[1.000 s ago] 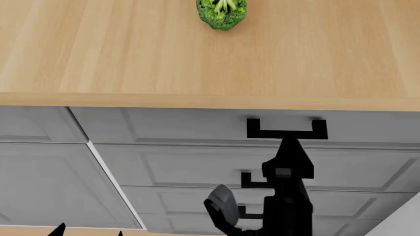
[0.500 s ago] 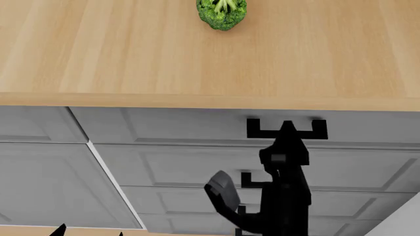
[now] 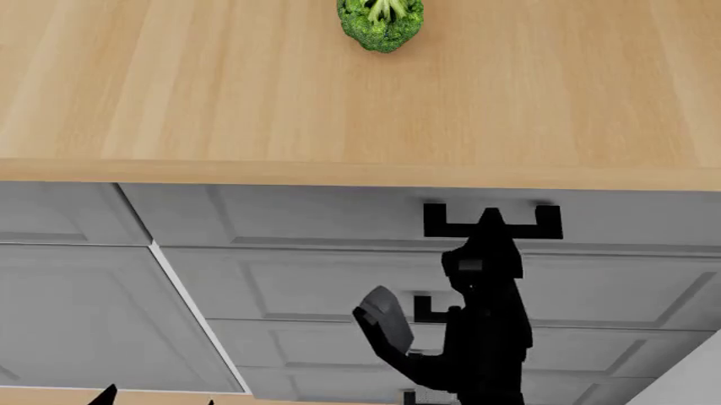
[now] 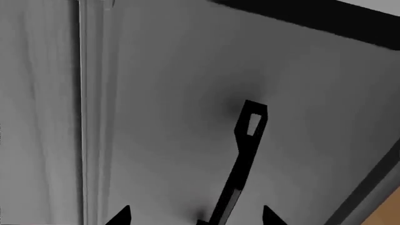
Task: Open the right drawer.
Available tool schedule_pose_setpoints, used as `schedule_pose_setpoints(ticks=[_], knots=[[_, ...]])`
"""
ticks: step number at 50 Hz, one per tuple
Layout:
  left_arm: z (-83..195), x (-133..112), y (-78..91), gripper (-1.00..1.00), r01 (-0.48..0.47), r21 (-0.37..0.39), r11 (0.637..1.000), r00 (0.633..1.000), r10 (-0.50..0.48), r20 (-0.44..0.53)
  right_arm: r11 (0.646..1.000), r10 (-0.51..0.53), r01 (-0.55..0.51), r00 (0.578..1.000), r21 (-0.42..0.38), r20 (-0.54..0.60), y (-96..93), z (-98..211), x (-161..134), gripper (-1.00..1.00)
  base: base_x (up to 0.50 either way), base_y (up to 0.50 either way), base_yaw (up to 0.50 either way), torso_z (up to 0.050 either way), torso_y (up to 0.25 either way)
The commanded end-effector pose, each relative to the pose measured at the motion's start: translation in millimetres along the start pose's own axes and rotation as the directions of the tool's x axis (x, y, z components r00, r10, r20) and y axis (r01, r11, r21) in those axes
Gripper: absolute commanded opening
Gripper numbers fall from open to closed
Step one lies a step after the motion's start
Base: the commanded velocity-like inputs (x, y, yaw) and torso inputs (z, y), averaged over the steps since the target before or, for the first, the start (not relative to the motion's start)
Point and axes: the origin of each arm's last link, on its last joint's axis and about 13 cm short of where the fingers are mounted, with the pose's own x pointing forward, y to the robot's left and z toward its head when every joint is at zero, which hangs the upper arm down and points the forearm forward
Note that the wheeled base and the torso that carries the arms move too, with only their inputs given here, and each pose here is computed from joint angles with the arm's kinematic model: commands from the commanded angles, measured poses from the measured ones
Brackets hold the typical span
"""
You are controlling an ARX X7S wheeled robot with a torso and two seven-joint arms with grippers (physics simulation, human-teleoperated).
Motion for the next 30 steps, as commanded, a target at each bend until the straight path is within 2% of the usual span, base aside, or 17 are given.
schedule_pose_setpoints(ticks=[1, 7, 10, 30], knots=[[0, 0, -0.6, 1.00, 0.007, 0.003, 1.000, 1.000, -0.007, -0.001, 1.000, 0.008, -0.008, 1.000, -0.027, -0.011, 7.1, 1, 6, 1.00, 0.00, 0.00, 0.00, 0.000, 0.000], [-1, 0, -0.5, 1.00, 0.009, 0.003, 1.000, 1.000, -0.009, -0.003, 0.999, 0.012, -0.012, 1.000, -0.038, -0.009, 8.7, 0, 7, 1.00, 0.00, 0.00, 0.00, 0.000, 0.000], [-1, 0, -0.9, 1.00, 0.008, 0.007, 1.000, 1.000, -0.008, -0.004, 0.997, -0.002, 0.002, 1.000, -0.073, 0.004, 11.7, -1, 10, 1.00, 0.00, 0.00, 0.00, 0.000, 0.000], [-4, 1, -0.7, 1.00, 0.012, 0.017, 1.000, 1.000, -0.012, -0.007, 0.996, -0.016, 0.015, 1.000, -0.087, -0.012, 18.3, -3, 24, 1.00, 0.00, 0.00, 0.00, 0.000, 0.000]])
